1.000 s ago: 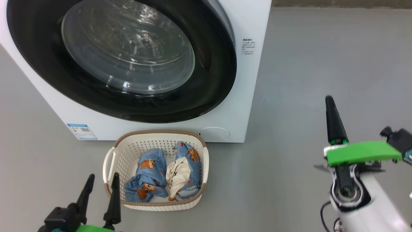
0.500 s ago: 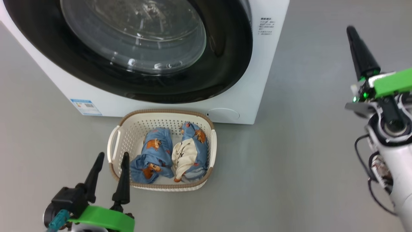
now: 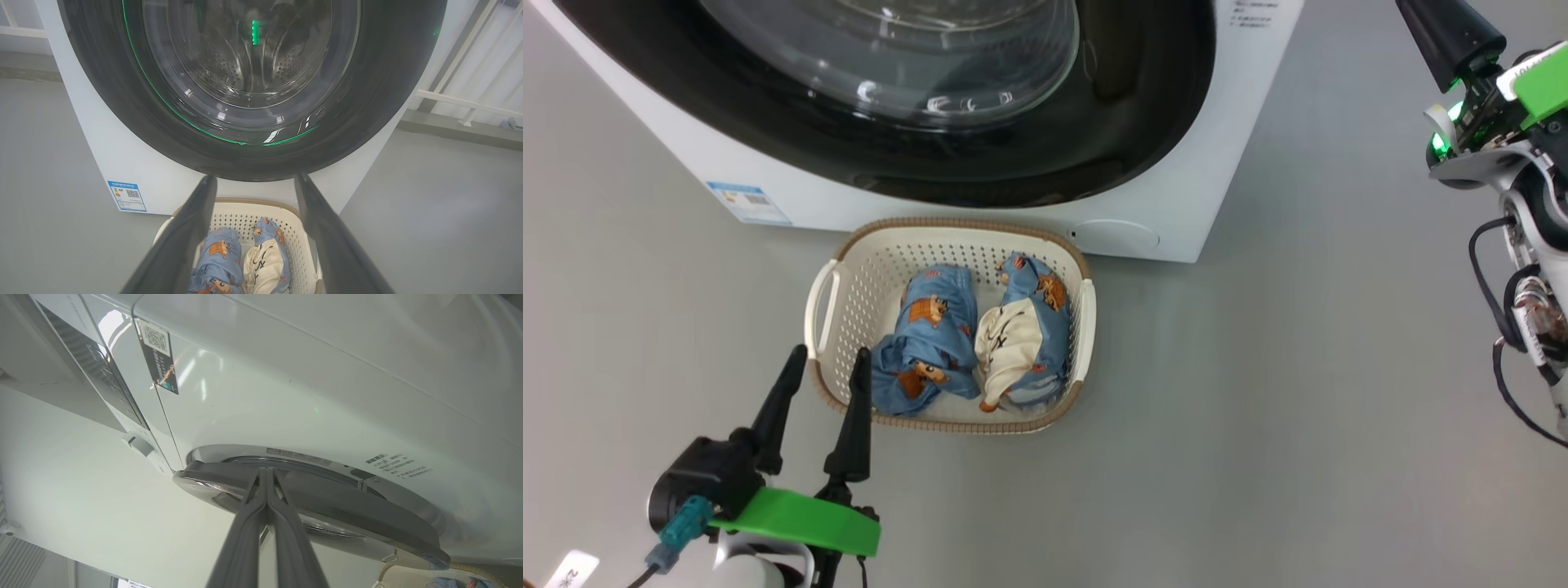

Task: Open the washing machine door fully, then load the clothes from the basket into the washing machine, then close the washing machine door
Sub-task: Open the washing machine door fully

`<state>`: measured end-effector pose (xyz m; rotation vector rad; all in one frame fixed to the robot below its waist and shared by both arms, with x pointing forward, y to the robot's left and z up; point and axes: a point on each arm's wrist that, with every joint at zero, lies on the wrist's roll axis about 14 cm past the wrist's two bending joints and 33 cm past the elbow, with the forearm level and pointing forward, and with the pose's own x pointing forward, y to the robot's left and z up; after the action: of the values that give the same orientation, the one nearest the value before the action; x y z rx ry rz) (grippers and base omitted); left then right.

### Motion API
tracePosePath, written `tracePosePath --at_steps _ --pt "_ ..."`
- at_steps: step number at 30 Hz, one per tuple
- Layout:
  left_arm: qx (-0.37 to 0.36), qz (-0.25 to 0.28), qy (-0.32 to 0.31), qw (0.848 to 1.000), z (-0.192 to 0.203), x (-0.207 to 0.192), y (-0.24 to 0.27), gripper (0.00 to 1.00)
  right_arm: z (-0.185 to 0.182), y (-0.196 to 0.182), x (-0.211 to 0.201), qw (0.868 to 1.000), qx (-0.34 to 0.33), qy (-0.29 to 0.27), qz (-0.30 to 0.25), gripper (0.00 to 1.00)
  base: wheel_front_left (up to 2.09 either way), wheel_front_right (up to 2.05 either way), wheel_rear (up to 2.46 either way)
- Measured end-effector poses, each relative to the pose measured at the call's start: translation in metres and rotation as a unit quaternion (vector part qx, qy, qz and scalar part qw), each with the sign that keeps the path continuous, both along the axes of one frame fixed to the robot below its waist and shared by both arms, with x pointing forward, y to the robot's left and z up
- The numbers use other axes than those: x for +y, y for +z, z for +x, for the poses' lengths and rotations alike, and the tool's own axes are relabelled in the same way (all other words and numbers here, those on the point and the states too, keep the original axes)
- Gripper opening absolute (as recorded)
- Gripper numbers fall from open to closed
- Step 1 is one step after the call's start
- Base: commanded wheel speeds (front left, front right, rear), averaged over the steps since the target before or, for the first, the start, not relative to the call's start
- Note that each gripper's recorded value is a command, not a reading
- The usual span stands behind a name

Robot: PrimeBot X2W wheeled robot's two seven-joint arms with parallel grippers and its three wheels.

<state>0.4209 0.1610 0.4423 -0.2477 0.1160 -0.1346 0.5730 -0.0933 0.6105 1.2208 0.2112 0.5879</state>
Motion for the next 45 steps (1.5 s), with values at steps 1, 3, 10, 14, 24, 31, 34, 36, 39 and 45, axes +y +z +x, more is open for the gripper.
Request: tracePosePath --at_steps 1,3,10,14,24,31,34,36,39,45 --pt "0.002 0.000 0.000 1.000 0.001 0.000 -0.002 1.00 0.002 -0.003 0.003 1.000 0.004 0.012 -0.003 0.00 0.00 0.00 0.00" --pt "0.006 0.000 -0.002 1.000 0.003 -0.001 -0.005 1.00 0.006 -0.008 0.008 0.999 0.010 0.031 -0.012 0.00 0.00 0.00 0.00" --pt "0.016 -0.003 -0.005 1.000 0.017 -0.004 -0.017 1.00 0.020 -0.031 0.028 0.994 0.043 0.101 -0.023 0.00 0.00 0.00 0.00" --pt "0.018 -0.006 -0.006 1.000 0.022 -0.006 -0.021 1.00 0.028 -0.038 0.035 0.991 0.051 0.120 -0.025 0.00 0.00 0.00 0.00" --pt "0.017 -0.012 -0.009 1.000 0.038 -0.010 -0.027 1.00 0.048 -0.052 0.058 0.984 0.056 0.164 -0.041 0.00 0.00 0.00 0.00" --pt "0.018 -0.016 -0.001 1.000 0.041 -0.007 -0.031 1.00 0.057 -0.066 0.073 0.980 0.062 0.185 -0.048 0.00 0.00 0.00 0.00" --pt "0.019 -0.017 0.003 1.000 0.043 -0.006 -0.032 1.00 0.061 -0.068 0.078 0.978 0.061 0.193 -0.050 0.00 0.00 0.00 0.00" --pt "0.018 -0.016 0.005 1.000 0.044 -0.004 -0.031 1.00 0.062 -0.070 0.082 0.977 0.062 0.198 -0.050 0.00 0.00 0.00 0.00" --pt "0.017 -0.016 0.007 1.000 0.044 -0.003 -0.031 1.00 0.061 -0.073 0.086 0.975 0.063 0.205 -0.054 0.00 0.00 0.00 0.00" --pt "0.008 -0.019 0.009 1.000 0.045 -0.004 -0.023 1.00 0.053 -0.068 0.093 0.971 0.059 0.221 -0.068 0.00 0.00 0.00 0.00"
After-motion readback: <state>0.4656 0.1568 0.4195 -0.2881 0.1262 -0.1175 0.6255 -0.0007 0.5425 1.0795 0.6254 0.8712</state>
